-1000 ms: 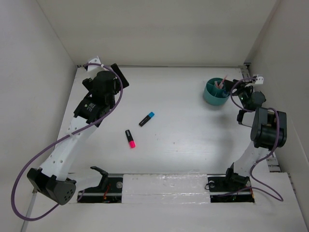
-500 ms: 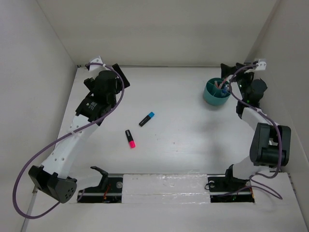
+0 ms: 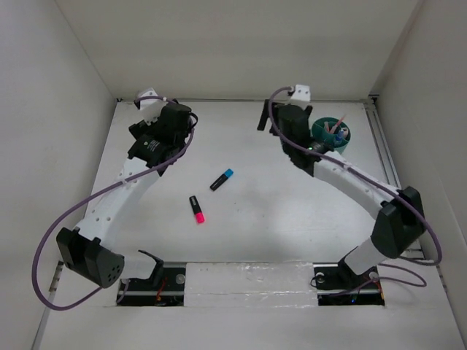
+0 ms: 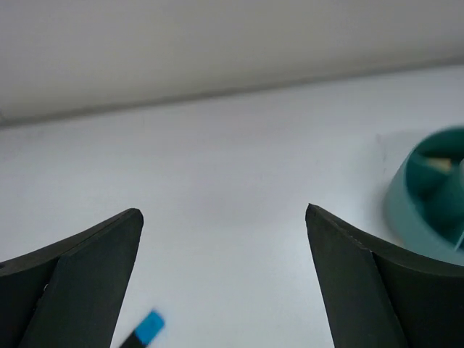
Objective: Sort the stationery into containers
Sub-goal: Pick up the pen from the center of the board.
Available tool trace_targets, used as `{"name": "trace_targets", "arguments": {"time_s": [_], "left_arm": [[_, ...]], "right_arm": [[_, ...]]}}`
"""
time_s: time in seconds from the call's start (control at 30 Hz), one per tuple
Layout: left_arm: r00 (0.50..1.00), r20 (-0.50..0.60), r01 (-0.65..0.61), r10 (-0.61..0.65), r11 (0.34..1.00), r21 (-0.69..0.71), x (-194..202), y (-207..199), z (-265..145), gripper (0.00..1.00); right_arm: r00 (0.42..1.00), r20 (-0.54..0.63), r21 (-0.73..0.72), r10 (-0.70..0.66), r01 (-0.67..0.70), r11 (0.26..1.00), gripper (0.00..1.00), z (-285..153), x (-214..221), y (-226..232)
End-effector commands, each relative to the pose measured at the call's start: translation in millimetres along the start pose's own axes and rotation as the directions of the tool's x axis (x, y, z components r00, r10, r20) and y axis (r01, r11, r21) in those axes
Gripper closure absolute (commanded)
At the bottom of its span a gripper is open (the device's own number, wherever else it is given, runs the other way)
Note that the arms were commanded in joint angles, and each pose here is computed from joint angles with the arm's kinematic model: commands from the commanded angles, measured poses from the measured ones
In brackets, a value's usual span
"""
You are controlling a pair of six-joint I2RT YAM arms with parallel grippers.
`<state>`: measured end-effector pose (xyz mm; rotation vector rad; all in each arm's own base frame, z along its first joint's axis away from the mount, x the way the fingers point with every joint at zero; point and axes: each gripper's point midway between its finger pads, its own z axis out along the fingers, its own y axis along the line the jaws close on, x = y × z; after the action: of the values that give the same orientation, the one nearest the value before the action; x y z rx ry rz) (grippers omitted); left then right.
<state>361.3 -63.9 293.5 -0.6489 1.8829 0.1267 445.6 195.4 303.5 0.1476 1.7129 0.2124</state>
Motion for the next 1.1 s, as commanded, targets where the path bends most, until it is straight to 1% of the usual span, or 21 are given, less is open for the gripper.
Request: {"name": "trace_targets", "arguments": {"time_s": [0.0, 0.03, 0.07, 0.1, 0.13, 0.17, 0.2, 0.23, 0.27, 0.3, 0.33, 0.37, 0.4, 0.43, 0.53, 0.57, 0.67, 0.77, 0.8, 0.9, 1.07], "left_arm": [[0.994, 0.071, 0.083, -0.079, 0.995, -0.051, -26.3, 11.2, -10.3, 0.0], [0.994, 0.072, 0.083, -0.079, 0.995, -0.051, -26.3, 11.2, -10.3, 0.0], [0.994, 0.079, 0.083, -0.078, 0.995, -0.059, -27.5, 12.7, -10.2, 0.0], [0.994, 0.084, 0.076, -0.071, 0.996, -0.054, -30.7, 14.6, -13.2, 0.0], [0.991, 0.11, 0.082, -0.075, 0.995, -0.057, -37.1, 18.4, -16.1, 0.0], [0.99, 0.125, 0.081, -0.072, 0.995, -0.064, -39.6, 22.3, -17.5, 0.0], [0.987, 0.145, 0.083, -0.072, 0.994, -0.066, -45.9, 25.1, -20.4, 0.0], [0.984, 0.163, 0.085, -0.072, 0.993, -0.076, -50.2, 31.8, -24.5, 0.0], [0.981, 0.173, 0.1, -0.087, 0.993, -0.066, -54.0, 31.6, -26.8, 0.0], [0.982, 0.173, 0.091, -0.078, 0.994, -0.068, -54.0, 32.0, -26.8, 0.0], [0.98, 0.178, 0.1, -0.088, 0.993, -0.062, -57.0, 33.6, -29.9, 0.0], [0.982, 0.17, 0.095, -0.086, 0.995, -0.042, -56.4, 29.5, -29.9, 0.0], [0.982, 0.165, 0.1, -0.094, 0.995, -0.027, -56.4, 26.3, -29.9, 0.0], [0.984, 0.157, 0.086, -0.082, 0.996, -0.018, -55.0, 24.8, -30.0, 0.0], [0.986, 0.145, 0.084, -0.082, 0.996, -0.004, -53.2, 22.1, -30.1, 0.0], [0.986, 0.145, 0.084, -0.082, 0.996, -0.004, -53.2, 22.1, -30.1, 0.0], [0.985, 0.149, 0.083, -0.085, 0.996, 0.022, -57.8, 21.6, -35.4, 0.0], [0.982, 0.158, 0.095, -0.101, 0.994, 0.045, -61.8, 21.1, -39.4, 0.0], [0.982, 0.158, 0.095, -0.101, 0.994, 0.045, -61.8, 21.1, -39.4, 0.0], [0.984, 0.144, 0.092, -0.1, 0.994, 0.063, -59.7, 17.7, -39.7, 0.0], [0.987, 0.133, 0.08, -0.09, 0.994, 0.078, -57.8, 15.1, -40.1, 0.0]], "right_arm": [[0.988, -0.156, 0.212, 0.007, 0.026, 0.977, 0.0, -8.5, 71.1, -1.8], [0.974, -0.222, 0.165, 0.046, -0.009, 0.986, 0.0, -5.6, 88.7, 12.2], [0.964, -0.254, 0.132, 0.085, -0.053, 0.99, 0.0, -3.3, 94.9, 29.8], [0.943, -0.316, 0.123, 0.103, -0.067, 0.99, 0.0, 0.6, 122.8, 41.8], [0.938, -0.336, 0.117, 0.084, -0.047, 0.992, 0.0, 0.2, 131.7, 48.9], [0.94, -0.331, 0.098, 0.082, -0.053, 0.994, 0.01, -7.0, 128.1, 73.0], [0.927, -0.365, 0.132, 0.082, -0.035, 0.991, 0.01, -10.5, 148.7, 77.7], [0.931, -0.354, 0.153, 0.084, -0.031, 0.988, 0.01, -13.0, 151.0, 84.9], [0.926, -0.368, 0.145, 0.089, -0.038, 0.989, 0.01, -21.2, 159.2, 100.8], [0.923, -0.364, 0.149, 0.123, -0.072, 0.986, 0.0, -20.1, 151.4, 113.8], [0.9, -0.409, 0.22, 0.152, -0.065, 0.973, 0.0, -21.2, 174.6, 106.5], [0.889, -0.424, 0.244, 0.171, -0.07, 0.967, 0.0, -23.9, 181.5, 109.3], [0.889, -0.407, 0.272, 0.209, -0.101, 0.957, 0.0, -20.4, 175.0, 113.8], [0.874, -0.429, 0.325, 0.228, -0.087, 0.942, 0.0, -20.5, 193.6, 107.8], [0.839, -0.464, 0.372, 0.283, -0.106, 0.922, 0.0, -22.1, 214.0, 116.4], [0.822, -0.468, 0.42, 0.325, -0.117, 0.9, 0.0, -27.0, 220.7, 112.1], [0.796, -0.473, 0.483, 0.378, -0.124, 0.867, 0.0, -32.3, 240.1, 104.5], [0.794, -0.473, 0.479, 0.382, -0.132, 0.868, 0.02, -34.3, 253.9, 106.6], [0.794, -0.461, 0.47, 0.396, -0.159, 0.868, 0.02, -30.4, 252.2, 111.9], [0.79, -0.472, 0.464, 0.391, -0.154, 0.872, 0.06, -27.3, 260.4, 114.6], [0.779, -0.485, 0.461, 0.396, -0.157, 0.873, 0.06, -22.3, 269.1, 121.8]]}}
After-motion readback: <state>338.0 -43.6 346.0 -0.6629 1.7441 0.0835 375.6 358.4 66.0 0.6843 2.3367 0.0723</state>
